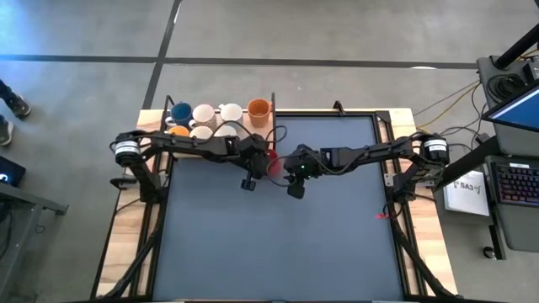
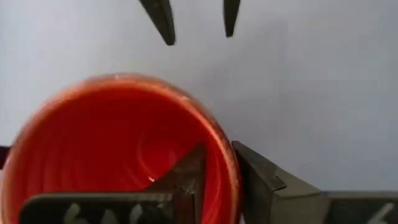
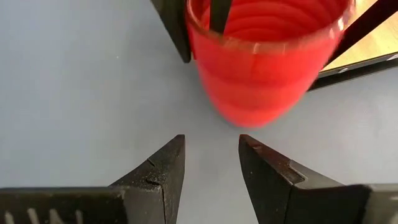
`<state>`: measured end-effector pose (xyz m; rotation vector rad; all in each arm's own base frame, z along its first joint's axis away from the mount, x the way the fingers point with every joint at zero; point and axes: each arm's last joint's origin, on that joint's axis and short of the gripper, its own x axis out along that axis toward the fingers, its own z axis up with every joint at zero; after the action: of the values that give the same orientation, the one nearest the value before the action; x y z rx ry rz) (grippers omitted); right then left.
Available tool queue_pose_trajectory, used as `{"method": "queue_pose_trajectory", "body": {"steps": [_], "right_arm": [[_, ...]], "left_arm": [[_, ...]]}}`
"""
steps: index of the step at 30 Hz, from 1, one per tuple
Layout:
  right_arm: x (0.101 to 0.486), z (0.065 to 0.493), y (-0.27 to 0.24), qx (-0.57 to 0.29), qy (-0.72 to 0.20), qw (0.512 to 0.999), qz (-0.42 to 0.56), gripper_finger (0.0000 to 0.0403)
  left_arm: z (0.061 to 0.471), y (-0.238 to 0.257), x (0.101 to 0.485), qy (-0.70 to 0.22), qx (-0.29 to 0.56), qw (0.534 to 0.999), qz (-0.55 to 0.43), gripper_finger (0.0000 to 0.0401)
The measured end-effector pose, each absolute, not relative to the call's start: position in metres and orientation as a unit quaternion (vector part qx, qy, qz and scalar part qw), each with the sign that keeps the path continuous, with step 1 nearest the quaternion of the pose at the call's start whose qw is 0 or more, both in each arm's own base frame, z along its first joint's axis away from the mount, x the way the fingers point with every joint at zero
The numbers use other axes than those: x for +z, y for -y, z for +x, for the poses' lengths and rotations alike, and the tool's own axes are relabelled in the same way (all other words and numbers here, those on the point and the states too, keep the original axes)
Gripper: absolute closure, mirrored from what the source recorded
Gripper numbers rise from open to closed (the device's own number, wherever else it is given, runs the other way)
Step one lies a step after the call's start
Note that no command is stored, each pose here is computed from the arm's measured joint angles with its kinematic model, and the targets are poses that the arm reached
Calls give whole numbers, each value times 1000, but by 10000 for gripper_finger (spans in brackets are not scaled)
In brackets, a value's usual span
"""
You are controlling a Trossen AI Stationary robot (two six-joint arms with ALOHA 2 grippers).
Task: Place coffee mugs
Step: Put the orange mug on the shelf
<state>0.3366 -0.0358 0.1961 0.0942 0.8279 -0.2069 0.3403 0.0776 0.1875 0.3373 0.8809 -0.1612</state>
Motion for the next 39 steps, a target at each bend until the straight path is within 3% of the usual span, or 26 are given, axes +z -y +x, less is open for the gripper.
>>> {"method": "queue_pose_trajectory", "body": {"steps": [6, 17, 28, 39], "right_arm": [[196, 337, 36, -100, -401, 909, 46, 262], [196, 336, 36, -100, -402, 909, 47, 262], [196, 336, 35, -99, -403, 908, 48, 262], [196, 336, 34, -95, -405, 908, 49, 262]], "left_arm": [[337, -77, 192, -430, -58, 893, 120, 391], [328, -74, 222, -519, -48, 853, 38, 391], [321, -74, 209, -542, -21, 840, -14, 388], [325, -75, 219, -534, -14, 845, -19, 327]]}}
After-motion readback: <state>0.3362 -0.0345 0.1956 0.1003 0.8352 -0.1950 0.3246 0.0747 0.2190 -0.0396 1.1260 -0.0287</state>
